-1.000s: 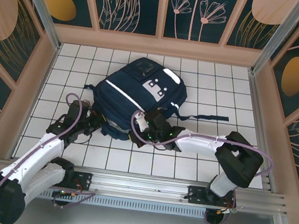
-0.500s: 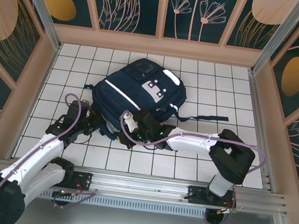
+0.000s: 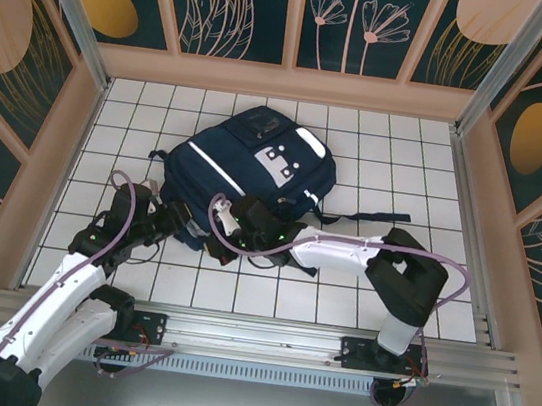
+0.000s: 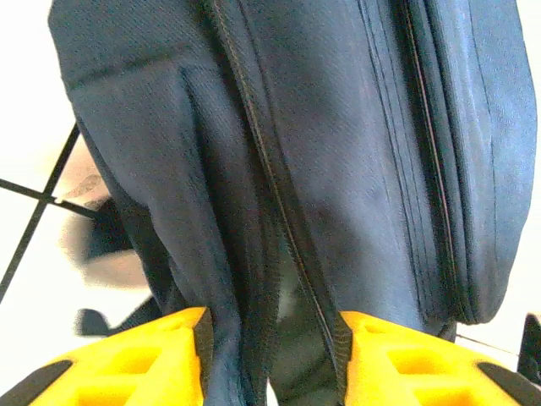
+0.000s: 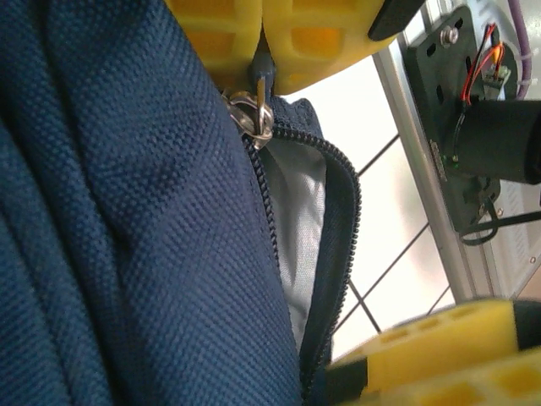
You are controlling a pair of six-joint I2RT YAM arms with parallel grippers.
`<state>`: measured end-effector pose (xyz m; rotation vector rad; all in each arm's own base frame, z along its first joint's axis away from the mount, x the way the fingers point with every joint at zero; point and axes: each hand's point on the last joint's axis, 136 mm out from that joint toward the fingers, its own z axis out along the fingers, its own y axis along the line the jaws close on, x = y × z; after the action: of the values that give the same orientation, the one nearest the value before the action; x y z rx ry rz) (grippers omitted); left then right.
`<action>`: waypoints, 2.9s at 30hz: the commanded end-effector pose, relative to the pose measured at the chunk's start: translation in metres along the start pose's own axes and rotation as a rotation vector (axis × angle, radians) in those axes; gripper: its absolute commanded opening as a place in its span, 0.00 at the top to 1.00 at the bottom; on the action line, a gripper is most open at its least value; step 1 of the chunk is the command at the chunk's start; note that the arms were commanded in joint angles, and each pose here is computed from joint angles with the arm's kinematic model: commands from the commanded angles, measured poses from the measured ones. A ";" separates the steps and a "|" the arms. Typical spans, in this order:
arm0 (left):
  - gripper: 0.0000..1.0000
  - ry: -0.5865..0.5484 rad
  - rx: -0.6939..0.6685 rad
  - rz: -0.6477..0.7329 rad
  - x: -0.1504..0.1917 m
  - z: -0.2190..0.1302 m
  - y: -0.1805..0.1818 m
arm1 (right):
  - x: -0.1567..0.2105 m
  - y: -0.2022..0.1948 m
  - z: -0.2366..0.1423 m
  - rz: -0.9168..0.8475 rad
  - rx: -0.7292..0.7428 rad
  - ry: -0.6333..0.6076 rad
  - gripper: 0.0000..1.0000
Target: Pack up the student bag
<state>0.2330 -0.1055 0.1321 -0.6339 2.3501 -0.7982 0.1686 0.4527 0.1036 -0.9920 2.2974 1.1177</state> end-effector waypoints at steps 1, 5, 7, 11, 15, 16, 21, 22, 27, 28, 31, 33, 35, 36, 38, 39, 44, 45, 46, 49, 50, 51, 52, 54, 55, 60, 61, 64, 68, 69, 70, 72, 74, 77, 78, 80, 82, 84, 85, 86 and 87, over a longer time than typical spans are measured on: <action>0.52 0.021 0.012 0.038 0.002 -0.010 -0.008 | -0.021 0.024 0.006 0.002 -0.074 -0.036 1.00; 0.44 -0.019 -0.044 0.063 -0.010 -0.013 -0.007 | -0.013 -0.003 0.003 0.022 0.042 -0.033 1.00; 0.40 -0.054 -0.073 0.073 -0.021 -0.015 -0.008 | -0.007 -0.016 -0.005 0.050 0.070 -0.032 1.00; 0.38 -0.126 -0.113 0.087 -0.044 -0.016 -0.015 | 0.002 -0.031 -0.031 0.087 0.109 -0.075 1.00; 0.38 -0.166 -0.131 0.096 -0.063 -0.009 -0.023 | 0.012 -0.042 -0.060 0.102 0.149 -0.108 1.00; 0.38 -0.169 -0.136 0.101 -0.066 -0.006 -0.025 | 0.013 -0.045 -0.069 0.106 0.159 -0.122 1.00; 0.39 -0.164 -0.164 0.093 -0.071 0.012 -0.019 | 0.018 -0.059 -0.103 0.125 0.189 -0.175 1.00; 0.40 -0.147 -0.155 0.080 -0.067 0.018 -0.016 | 0.018 -0.061 -0.108 0.124 0.198 -0.181 1.00; 0.53 -0.002 -0.007 -0.011 -0.024 0.046 -0.013 | 0.023 -0.071 -0.124 0.123 0.224 -0.196 1.00; 0.57 0.012 0.018 -0.028 -0.019 0.047 -0.012 | 0.026 -0.071 -0.123 0.120 0.223 -0.184 1.00; 0.68 0.043 0.077 -0.077 0.000 0.052 -0.006 | 0.030 -0.069 -0.118 0.113 0.203 -0.156 1.00; 0.70 0.072 0.100 -0.099 0.011 0.056 -0.001 | 0.032 -0.068 -0.115 0.112 0.189 -0.144 1.00; 0.69 0.087 0.110 -0.115 0.018 0.058 0.003 | 0.033 -0.067 -0.113 0.112 0.178 -0.137 1.00; 0.66 0.087 0.116 -0.125 0.020 0.059 0.004 | 0.033 -0.066 -0.113 0.109 0.172 -0.136 1.00; 0.65 0.084 0.125 -0.135 0.022 0.060 0.006 | 0.034 -0.065 -0.113 0.108 0.167 -0.137 1.00; 0.65 0.082 0.131 -0.138 0.023 0.060 0.006 | 0.034 -0.064 -0.114 0.109 0.165 -0.137 1.00; 0.79 0.089 0.152 -0.163 0.032 0.063 0.007 | 0.036 -0.054 -0.107 0.095 0.130 -0.120 1.00; 0.82 0.090 0.155 -0.166 0.034 0.064 0.006 | 0.037 -0.050 -0.104 0.085 0.127 -0.110 1.00; 0.85 0.091 0.157 -0.169 0.036 0.065 0.006 | 0.037 -0.047 -0.100 0.079 0.126 -0.100 1.00; 0.94 0.090 0.163 -0.172 0.038 0.066 0.005 | 0.040 -0.037 -0.089 0.062 0.120 -0.064 1.00; 0.97 0.090 0.164 -0.172 0.039 0.066 0.005 | 0.040 -0.035 -0.086 0.057 0.119 -0.057 1.00; 0.99 0.089 0.165 -0.175 0.039 0.067 0.004 | 0.039 -0.032 -0.083 0.053 0.117 -0.051 1.00; 1.00 0.090 0.167 -0.174 0.040 0.067 0.004 | 0.040 -0.031 -0.081 0.050 0.118 -0.043 1.00; 1.00 0.086 0.174 -0.179 0.039 0.066 0.002 | 0.039 -0.026 -0.077 0.044 0.116 -0.033 1.00; 1.00 0.086 0.172 -0.180 0.040 0.066 0.003 | 0.038 -0.024 -0.076 0.040 0.112 -0.029 1.00; 1.00 0.083 0.171 -0.179 0.041 0.064 0.003 | 0.034 -0.014 -0.067 0.037 0.104 -0.018 1.00; 1.00 0.082 0.173 -0.182 0.040 0.064 0.003 | 0.034 -0.012 -0.064 0.037 0.102 -0.012 1.00; 1.00 0.080 0.178 -0.184 0.040 0.063 0.002 | 0.031 -0.006 -0.050 0.033 0.090 0.009 1.00; 1.00 0.081 0.185 -0.187 0.040 0.062 0.000 | 0.028 0.003 -0.029 0.040 0.072 0.035 1.00; 1.00 0.081 0.188 -0.187 0.040 0.061 -0.001 | 0.027 0.006 -0.024 0.039 0.067 0.041 1.00; 1.00 0.080 0.190 -0.186 0.040 0.060 -0.002 | 0.025 0.008 -0.020 0.040 0.063 0.042 1.00; 1.00 0.079 0.197 -0.184 0.039 0.059 -0.004 | 0.021 0.011 -0.014 0.045 0.060 0.044 1.00; 1.00 0.078 0.201 -0.175 0.038 0.058 -0.006 | 0.019 0.010 -0.012 0.050 0.074 0.041 1.00; 0.93 0.065 0.183 -0.133 0.034 0.054 -0.009 | 0.020 -0.002 -0.018 0.065 0.140 0.026 1.00; 0.84 0.050 0.169 -0.109 0.030 0.050 -0.010 | 0.021 -0.005 -0.022 0.071 0.147 0.020 1.00; 0.71 0.002 0.145 -0.051 0.017 0.040 -0.015 | 0.025 -0.009 -0.031 0.095 0.155 0.014 1.00; 0.60 -0.053 0.131 0.000 0.003 0.027 -0.022 | 0.031 -0.012 -0.040 0.111 0.161 0.007 1.00; 0.52 -0.099 0.114 0.040 -0.008 0.016 -0.028 | 0.037 -0.015 -0.049 0.127 0.174 0.000 1.00; 0.49 -0.113 0.102 0.056 -0.014 0.013 -0.031 | 0.040 -0.016 -0.054 0.135 0.180 -0.006 1.00; 0.47 -0.116 0.089 0.069 -0.017 0.011 -0.034 | 0.042 -0.018 -0.059 0.142 0.187 -0.013 1.00; 0.44 -0.113 0.068 0.079 -0.018 0.012 -0.033 | 0.044 -0.019 -0.063 0.148 0.193 -0.020 1.00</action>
<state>0.2570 -0.1319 0.1409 -0.6011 2.2166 -0.9020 0.1527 0.3869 0.0980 -0.8057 2.4468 0.9235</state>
